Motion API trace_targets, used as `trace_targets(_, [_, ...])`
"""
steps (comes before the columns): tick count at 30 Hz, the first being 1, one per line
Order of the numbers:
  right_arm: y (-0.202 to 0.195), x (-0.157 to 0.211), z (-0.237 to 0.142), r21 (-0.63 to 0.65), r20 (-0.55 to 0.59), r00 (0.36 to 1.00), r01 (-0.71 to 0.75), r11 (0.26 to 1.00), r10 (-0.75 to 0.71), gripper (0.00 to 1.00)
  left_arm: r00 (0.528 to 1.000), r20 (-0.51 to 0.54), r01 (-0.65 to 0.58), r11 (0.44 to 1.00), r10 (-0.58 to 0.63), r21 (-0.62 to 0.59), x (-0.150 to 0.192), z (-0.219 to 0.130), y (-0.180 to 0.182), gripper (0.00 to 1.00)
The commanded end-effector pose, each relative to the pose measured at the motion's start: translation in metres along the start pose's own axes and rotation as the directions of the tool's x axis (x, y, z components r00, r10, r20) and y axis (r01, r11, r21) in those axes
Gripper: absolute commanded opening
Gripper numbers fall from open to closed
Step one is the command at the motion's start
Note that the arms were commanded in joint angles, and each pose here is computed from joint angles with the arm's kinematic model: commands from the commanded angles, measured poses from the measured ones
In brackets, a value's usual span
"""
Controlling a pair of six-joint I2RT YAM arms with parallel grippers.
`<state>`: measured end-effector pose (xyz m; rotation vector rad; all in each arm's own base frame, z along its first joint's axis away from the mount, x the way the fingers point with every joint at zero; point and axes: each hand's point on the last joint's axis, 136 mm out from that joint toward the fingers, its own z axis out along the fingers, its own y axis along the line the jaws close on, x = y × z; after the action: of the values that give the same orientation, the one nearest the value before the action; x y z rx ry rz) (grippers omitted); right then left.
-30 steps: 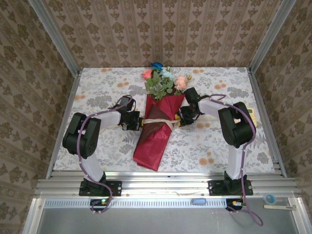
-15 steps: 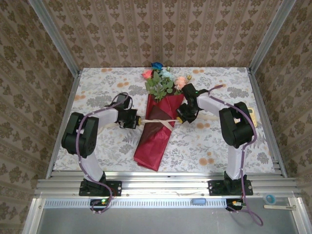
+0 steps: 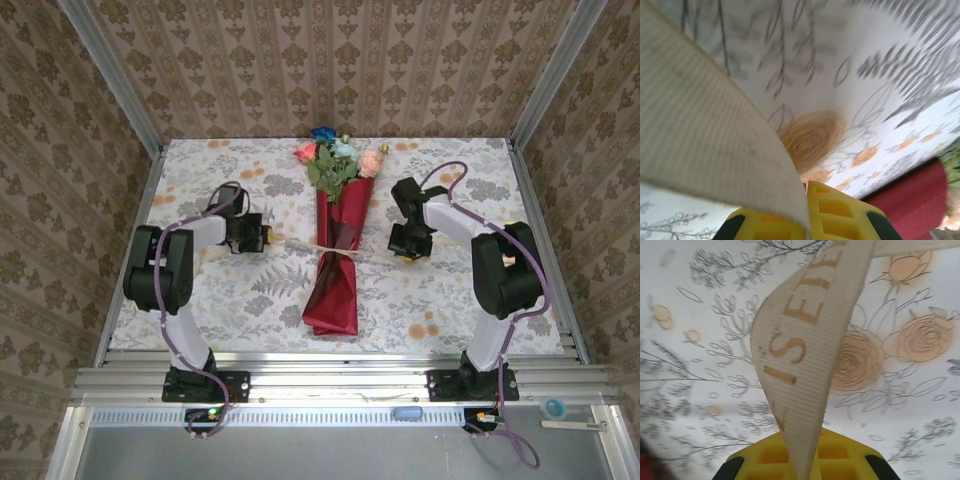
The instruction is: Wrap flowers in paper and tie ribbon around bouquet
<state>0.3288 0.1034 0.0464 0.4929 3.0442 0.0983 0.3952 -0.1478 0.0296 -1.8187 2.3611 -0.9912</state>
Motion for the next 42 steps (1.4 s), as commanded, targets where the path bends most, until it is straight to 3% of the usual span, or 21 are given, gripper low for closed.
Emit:
trace_targets(1, [-0.048, 0.005, -0.008, 0.180, -0.011, 0.992, 0.125, 0.976, -0.126, 0.00, 0.999, 0.044, 0.001, 0.998, -0.004, 0.064, -0.026, -0.009, -0.017, 0.00])
trace_targets(15, [-0.115, -0.007, -0.013, 0.274, 0.008, 1.000, 0.025, 0.961, -0.029, 0.00, 0.988, 0.066, 0.128, 0.972, -0.143, 0.197, -0.076, -0.030, -0.024, 0.00])
trace_targets(24, [-0.153, 0.001, -0.013, 0.222, 0.030, 0.980, -0.201, 0.954, 0.199, 0.00, 0.966, 0.073, 0.221, 0.939, -0.248, 0.262, -0.104, -0.047, -0.012, 0.00])
trace_targets(37, [-0.174, -0.003, -0.025, 0.241, 0.097, 0.955, -0.294, 0.925, 0.279, 0.00, 0.951, 0.059, 0.271, 0.909, -0.304, 0.316, -0.120, -0.056, -0.016, 0.00])
trace_targets(42, [-0.182, 0.001, -0.017, 0.160, 0.079, 0.905, -0.426, 0.890, 0.419, 0.00, 0.941, 0.060, 0.291, 0.890, -0.332, 0.351, -0.132, -0.069, -0.021, 0.00])
